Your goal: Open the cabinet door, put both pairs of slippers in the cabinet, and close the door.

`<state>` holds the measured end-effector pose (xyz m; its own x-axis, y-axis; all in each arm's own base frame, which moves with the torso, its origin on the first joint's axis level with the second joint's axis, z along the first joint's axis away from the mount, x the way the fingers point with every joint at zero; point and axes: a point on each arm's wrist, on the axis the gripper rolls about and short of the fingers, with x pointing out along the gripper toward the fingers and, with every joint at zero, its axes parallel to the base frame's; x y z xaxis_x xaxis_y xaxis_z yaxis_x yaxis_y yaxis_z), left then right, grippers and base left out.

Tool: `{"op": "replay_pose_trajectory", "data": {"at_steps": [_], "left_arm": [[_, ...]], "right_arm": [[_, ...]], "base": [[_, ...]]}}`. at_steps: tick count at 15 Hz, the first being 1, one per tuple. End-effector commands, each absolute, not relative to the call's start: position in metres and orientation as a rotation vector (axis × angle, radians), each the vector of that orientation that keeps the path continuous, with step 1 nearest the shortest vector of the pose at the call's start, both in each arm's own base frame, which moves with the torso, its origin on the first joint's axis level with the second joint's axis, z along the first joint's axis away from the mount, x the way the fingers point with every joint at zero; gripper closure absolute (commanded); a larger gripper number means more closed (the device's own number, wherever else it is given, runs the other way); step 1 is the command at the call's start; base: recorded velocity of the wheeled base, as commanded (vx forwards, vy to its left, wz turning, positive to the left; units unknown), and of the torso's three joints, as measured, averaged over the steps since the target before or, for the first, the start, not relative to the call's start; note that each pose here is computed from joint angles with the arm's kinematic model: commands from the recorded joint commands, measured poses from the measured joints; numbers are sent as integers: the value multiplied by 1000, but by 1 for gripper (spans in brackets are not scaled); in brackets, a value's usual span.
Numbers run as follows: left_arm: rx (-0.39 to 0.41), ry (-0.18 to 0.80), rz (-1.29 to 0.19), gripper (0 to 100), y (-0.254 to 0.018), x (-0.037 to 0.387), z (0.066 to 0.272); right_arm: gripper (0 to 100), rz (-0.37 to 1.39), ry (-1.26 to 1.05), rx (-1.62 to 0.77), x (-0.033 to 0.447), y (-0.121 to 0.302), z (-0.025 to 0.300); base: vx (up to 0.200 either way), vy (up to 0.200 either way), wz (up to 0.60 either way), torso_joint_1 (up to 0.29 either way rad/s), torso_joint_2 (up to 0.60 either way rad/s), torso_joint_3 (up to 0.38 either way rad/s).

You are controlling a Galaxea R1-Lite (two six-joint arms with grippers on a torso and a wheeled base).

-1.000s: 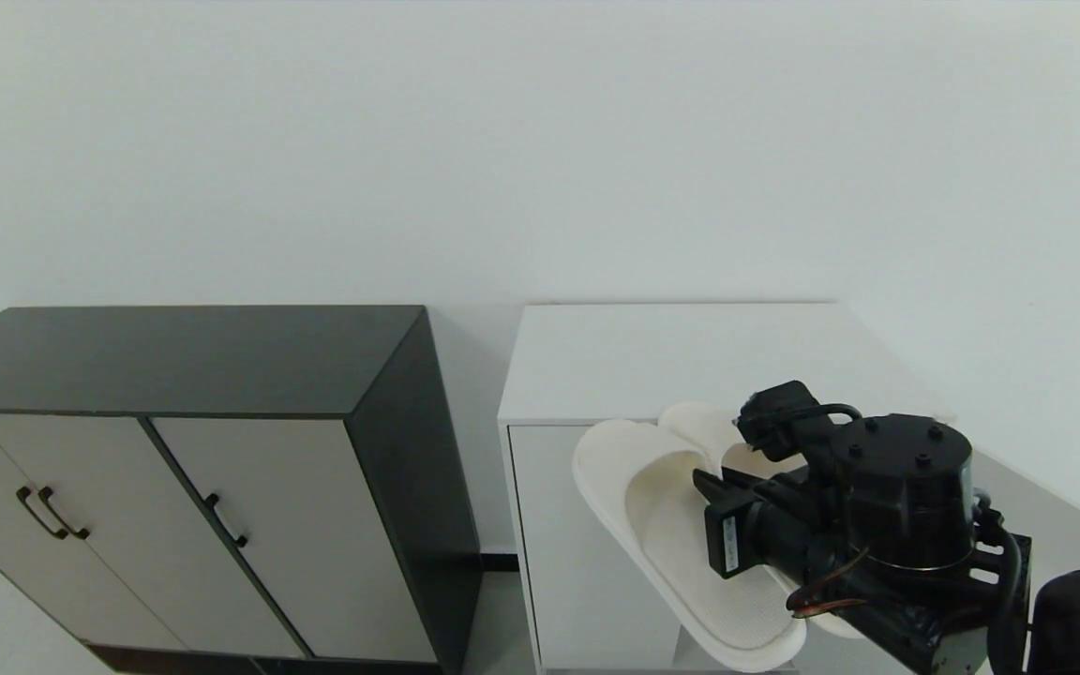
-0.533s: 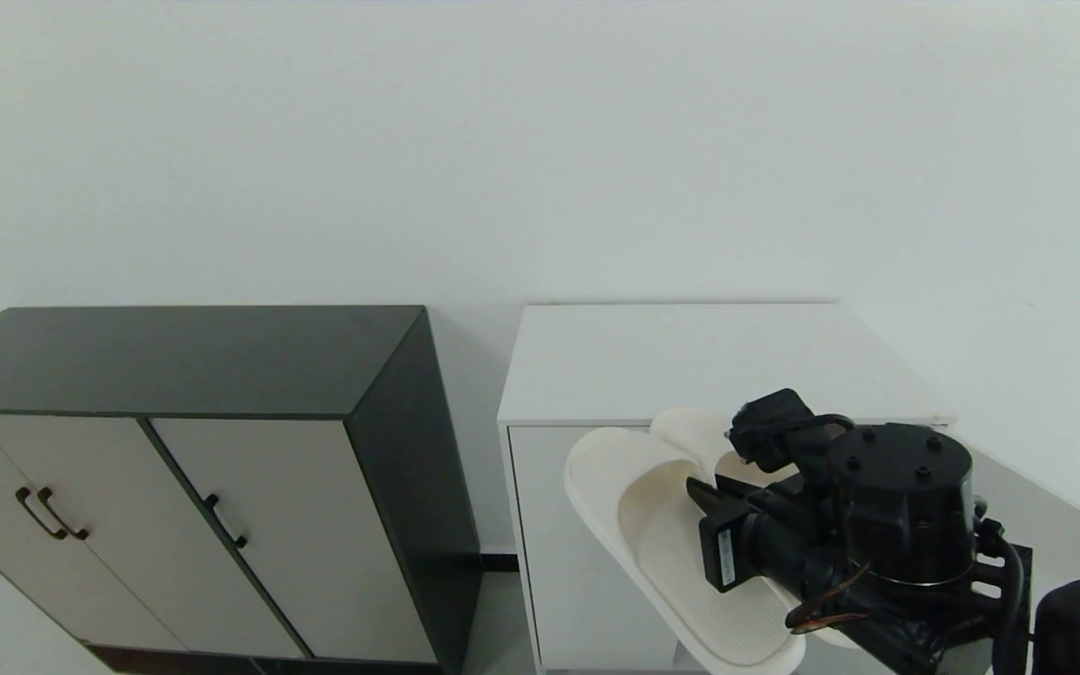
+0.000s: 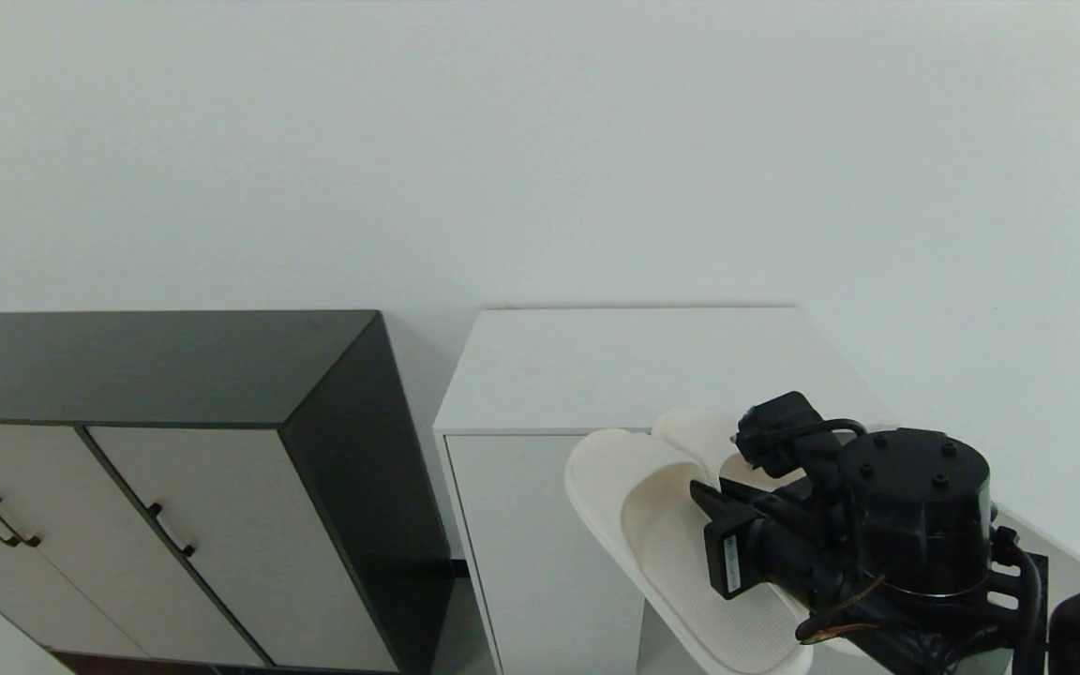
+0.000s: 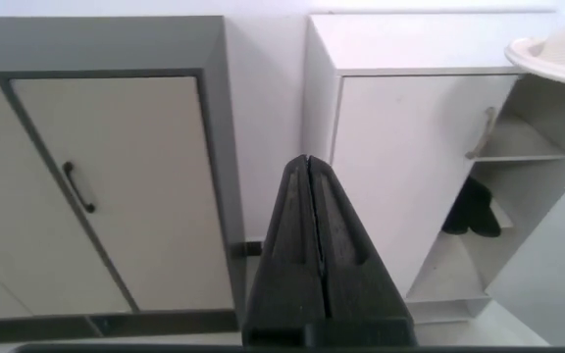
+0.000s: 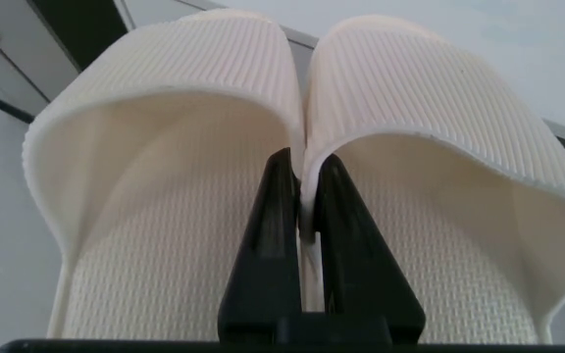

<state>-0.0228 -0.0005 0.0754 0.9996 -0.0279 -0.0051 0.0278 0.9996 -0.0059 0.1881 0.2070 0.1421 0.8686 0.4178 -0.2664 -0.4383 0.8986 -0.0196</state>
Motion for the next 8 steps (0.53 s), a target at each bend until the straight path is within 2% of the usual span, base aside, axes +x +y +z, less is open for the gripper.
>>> {"op": "replay_pose_trajectory", "data": {"at_steps": [1,7,8], "left_arm": [[-6,6,-28,100,0,-23,76],[-6,6,-28,100,0,-23,76],[-6,6,-28,100,0,-23,76]], "right_arm": [[100,449,254,-76,187,206,144],[100,450,245,-71,186,205,144],[100,452,246,-72,186,205,143]], "base": [[0,-200,0,-2,7,2],[0,-200,0,2,3,2],[0,0,0,0,0,0]]}}
